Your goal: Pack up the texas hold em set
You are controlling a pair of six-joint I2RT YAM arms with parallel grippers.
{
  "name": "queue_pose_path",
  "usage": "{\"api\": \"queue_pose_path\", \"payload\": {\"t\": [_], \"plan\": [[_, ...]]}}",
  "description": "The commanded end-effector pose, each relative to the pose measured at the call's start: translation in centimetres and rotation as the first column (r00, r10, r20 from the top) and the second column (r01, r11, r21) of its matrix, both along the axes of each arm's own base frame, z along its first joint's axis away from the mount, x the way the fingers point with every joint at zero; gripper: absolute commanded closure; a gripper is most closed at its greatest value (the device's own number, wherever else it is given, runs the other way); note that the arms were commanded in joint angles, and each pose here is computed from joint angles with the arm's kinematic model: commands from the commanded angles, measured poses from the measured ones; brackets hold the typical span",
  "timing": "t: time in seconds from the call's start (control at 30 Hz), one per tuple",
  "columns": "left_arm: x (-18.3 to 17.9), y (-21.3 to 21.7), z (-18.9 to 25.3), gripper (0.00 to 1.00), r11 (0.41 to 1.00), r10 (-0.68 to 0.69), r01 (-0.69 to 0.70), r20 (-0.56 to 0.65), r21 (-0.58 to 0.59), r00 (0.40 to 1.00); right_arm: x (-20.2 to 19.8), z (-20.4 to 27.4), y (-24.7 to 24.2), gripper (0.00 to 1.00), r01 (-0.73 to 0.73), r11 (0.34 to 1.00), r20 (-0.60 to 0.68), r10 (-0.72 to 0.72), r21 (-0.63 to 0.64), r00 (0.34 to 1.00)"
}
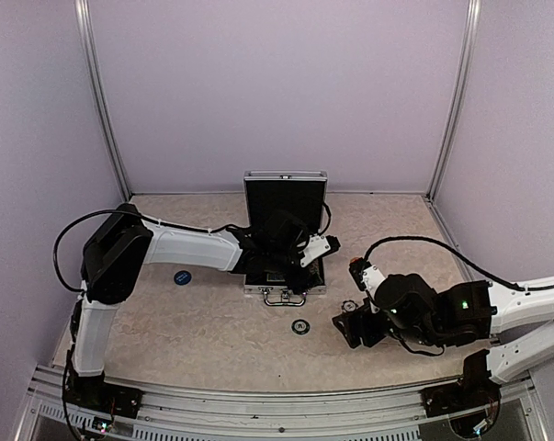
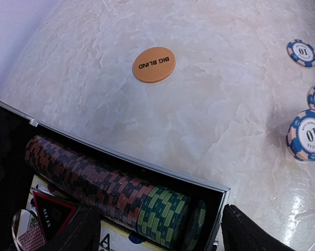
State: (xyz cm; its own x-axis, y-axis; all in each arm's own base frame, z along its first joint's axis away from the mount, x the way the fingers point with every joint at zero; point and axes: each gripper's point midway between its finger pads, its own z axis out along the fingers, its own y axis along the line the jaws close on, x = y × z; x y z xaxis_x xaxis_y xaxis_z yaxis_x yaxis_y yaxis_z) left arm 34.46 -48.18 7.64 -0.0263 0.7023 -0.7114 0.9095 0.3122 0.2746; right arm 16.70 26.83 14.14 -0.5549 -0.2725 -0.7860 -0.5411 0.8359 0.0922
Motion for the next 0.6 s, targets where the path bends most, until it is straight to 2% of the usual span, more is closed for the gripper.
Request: {"api": "queue_pose_path", "payload": {"t": [0.0, 0.57], "plan": [[1.4, 0.0, -0.5, 0.22, 1.000, 0.020, -0.021, 0.021, 0.023, 1.000, 0.2, 1.2, -0.5, 0.13, 0.028, 0.999, 0.012, -0.029, 0.022, 1.000], [4.0, 1.3, -0.1, 0.22, 0.994, 0.107, -0.108, 0.075, 0.013, 0.991, 0.3, 0.6, -0.3, 0.13, 0.031, 0.999, 0.003, -0.031, 0.010, 1.000]]}}
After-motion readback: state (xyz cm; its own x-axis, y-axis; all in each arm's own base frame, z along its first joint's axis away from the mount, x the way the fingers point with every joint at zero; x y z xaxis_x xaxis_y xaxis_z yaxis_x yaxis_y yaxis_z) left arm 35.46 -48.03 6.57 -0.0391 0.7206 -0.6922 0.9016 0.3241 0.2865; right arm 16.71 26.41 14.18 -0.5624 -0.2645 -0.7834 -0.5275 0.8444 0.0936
